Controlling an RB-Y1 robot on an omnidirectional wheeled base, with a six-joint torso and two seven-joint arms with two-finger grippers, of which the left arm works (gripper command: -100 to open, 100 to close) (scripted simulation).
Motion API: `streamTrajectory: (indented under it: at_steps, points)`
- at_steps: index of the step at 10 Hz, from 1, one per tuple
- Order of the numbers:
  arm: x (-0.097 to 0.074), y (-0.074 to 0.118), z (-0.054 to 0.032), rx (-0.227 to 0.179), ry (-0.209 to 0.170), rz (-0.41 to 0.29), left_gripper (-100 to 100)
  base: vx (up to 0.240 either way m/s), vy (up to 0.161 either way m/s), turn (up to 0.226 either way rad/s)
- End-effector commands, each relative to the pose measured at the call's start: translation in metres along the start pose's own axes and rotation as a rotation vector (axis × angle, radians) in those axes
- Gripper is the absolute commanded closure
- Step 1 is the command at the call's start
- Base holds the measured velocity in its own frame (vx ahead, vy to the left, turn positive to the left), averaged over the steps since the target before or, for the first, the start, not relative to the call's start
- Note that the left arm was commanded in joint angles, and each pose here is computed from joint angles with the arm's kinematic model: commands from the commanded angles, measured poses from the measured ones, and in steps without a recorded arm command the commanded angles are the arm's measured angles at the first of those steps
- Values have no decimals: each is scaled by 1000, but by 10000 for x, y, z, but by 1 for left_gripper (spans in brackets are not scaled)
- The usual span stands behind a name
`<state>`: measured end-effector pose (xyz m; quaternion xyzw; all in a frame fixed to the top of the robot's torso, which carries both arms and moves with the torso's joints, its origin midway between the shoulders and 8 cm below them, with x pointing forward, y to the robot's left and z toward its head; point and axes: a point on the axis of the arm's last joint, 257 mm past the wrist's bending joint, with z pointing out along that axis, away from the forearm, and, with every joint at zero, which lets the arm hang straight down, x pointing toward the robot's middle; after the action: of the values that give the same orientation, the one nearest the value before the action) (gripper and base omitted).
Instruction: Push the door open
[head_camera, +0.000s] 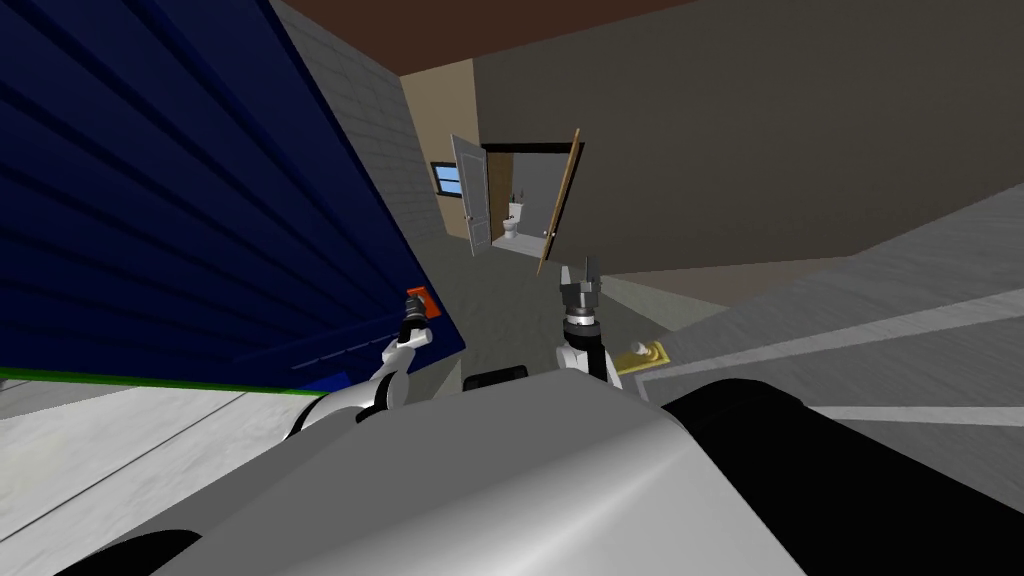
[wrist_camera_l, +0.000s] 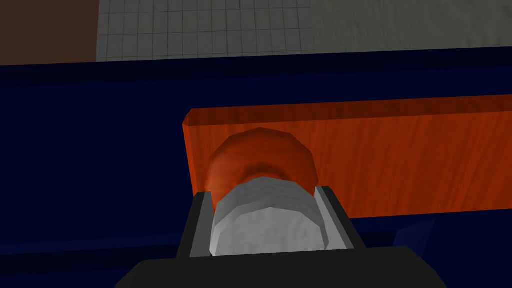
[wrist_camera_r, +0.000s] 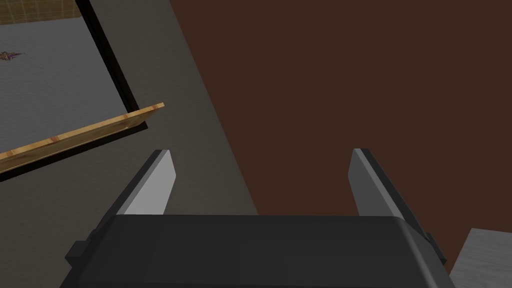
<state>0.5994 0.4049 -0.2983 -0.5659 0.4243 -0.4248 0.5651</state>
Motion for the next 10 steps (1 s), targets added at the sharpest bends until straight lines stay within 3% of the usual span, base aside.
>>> streamTrajectory:
  at_steps: [1,4,5,9,10]
  points:
    - [-125,-15,4,0,-21,2,100,108,-40,28]
    - [-167,51,-33,-13,-27,1,100,125,-66,45]
    - [-302,26,-27,-9,-51,1,100,131,-40,47]
    - [-461,18,-34,-7,-80,1,100,167,-39,39]
    - [-574,12,-42,-6,-100,1,100,156,-32,45]
